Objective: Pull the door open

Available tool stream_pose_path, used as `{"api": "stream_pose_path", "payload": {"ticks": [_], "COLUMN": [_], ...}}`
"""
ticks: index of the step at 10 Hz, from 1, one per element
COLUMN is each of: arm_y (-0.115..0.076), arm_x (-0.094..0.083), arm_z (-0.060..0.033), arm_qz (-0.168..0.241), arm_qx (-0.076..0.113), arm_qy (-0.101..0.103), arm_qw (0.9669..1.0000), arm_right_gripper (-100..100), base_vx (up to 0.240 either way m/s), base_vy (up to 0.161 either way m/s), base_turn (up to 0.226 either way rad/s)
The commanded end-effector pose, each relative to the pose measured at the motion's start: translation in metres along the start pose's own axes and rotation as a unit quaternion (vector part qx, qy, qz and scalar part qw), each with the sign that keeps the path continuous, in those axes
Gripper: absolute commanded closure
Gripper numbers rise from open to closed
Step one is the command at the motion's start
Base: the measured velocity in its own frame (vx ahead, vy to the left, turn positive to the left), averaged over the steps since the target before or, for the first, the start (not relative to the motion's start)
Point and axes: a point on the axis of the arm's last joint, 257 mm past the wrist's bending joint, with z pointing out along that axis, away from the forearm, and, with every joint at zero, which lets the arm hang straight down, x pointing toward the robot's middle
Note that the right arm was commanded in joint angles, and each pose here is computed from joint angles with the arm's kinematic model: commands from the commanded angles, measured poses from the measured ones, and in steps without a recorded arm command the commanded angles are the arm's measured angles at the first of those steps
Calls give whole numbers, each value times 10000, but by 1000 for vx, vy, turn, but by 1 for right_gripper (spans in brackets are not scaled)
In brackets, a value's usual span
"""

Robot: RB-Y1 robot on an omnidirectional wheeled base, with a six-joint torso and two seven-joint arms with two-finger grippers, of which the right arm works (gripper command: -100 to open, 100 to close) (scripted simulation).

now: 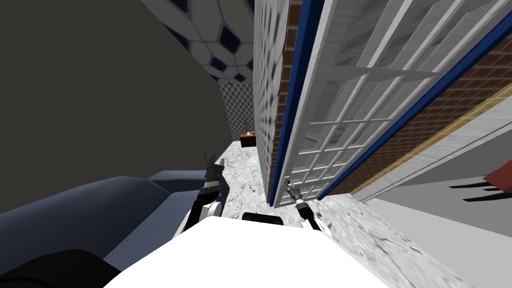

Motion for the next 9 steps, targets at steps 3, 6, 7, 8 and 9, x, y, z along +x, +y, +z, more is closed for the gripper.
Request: {"api": "stream_pose_path", "payload": {"ticks": [3, 6, 7, 8, 9], "arm_y": [-191, -271, -310, -349, -349], "arm_x": [49, 53, 53, 53, 53], "arm_z": [-109, -150, -170, -189, -189], "arm_qz": [352, 696, 882, 1035, 1067], "arm_qx": [190, 280, 325, 369, 369], "arm_qy": [98, 94, 87, 80, 79], "arm_qw": [9992, 9971, 9955, 9939, 9936], "arm_right_gripper": [100, 100, 100, 100, 100], "base_vx": [-80, -59, -41, -57, -43], "base_vy": [-4, 0, -6, 2, 0], "base_turn": [20, 48, 42, 83, 25]}}
